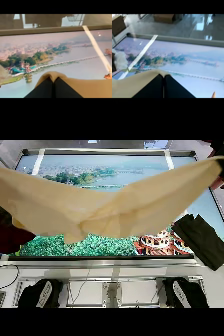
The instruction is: Fold the shirts.
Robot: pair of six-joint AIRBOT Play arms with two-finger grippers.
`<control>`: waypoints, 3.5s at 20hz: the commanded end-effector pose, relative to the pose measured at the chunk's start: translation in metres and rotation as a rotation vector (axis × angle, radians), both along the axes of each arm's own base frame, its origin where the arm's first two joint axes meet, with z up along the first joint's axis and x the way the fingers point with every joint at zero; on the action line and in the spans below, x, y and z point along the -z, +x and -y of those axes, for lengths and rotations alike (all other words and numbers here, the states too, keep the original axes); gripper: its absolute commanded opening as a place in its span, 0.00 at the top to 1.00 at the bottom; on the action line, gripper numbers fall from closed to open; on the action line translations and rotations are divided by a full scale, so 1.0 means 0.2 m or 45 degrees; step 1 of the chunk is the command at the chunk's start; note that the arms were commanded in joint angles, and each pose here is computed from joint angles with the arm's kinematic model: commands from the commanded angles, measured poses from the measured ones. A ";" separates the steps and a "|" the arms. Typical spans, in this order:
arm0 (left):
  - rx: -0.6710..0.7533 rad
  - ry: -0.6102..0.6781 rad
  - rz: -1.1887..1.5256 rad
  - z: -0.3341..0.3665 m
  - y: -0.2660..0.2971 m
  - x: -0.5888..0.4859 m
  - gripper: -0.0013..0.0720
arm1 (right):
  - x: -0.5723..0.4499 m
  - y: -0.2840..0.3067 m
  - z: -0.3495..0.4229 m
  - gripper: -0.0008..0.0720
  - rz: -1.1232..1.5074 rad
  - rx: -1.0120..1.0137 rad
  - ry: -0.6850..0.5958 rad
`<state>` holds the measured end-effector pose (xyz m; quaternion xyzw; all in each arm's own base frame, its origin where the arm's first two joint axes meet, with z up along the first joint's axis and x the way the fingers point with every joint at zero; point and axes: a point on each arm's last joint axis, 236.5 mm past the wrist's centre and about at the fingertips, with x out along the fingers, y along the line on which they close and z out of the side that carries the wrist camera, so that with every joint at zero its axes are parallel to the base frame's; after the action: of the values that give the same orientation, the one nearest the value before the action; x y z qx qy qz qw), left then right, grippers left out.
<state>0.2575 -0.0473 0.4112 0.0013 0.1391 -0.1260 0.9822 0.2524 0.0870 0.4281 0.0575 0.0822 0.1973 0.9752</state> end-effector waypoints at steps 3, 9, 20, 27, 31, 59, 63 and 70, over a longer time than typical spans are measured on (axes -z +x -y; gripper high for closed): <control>0.127 -0.144 -0.238 0.04 0.28 0.25 0.97 | 0.06 0.28 0.18 0.95 -0.061 0.147 -0.032; 0.187 -0.296 -0.844 0.09 0.96 1.26 0.97 | 1.19 1.11 0.29 0.95 -0.741 0.143 0.140; 0.022 -0.566 -0.834 0.18 1.54 1.66 0.38 | 1.47 1.72 0.22 0.64 -0.476 0.324 0.323; 0.159 -0.248 -0.797 -0.12 1.08 1.06 0.20 | 1.52 1.35 0.58 0.46 -0.779 0.336 0.134; -0.091 -0.147 -0.818 -0.45 0.67 0.99 0.20 | 1.46 1.03 0.90 0.46 -0.931 0.457 0.012; -0.424 -1.222 -1.299 0.12 0.09 2.55 0.33 | 1.44 0.87 0.60 0.46 -0.990 0.130 0.224; -0.409 -1.266 -1.294 0.14 0.11 2.56 0.41 | 1.43 0.87 0.59 0.46 -0.991 0.125 0.230; -0.190 -1.325 -1.194 0.23 0.21 2.41 0.97 | 1.56 0.74 0.57 0.47 -1.170 0.106 0.153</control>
<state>0.2888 -0.0869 -0.0866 -0.5300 0.4887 -0.0617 0.6903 0.4177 -0.0222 0.1340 0.2084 0.4478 0.1322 0.8594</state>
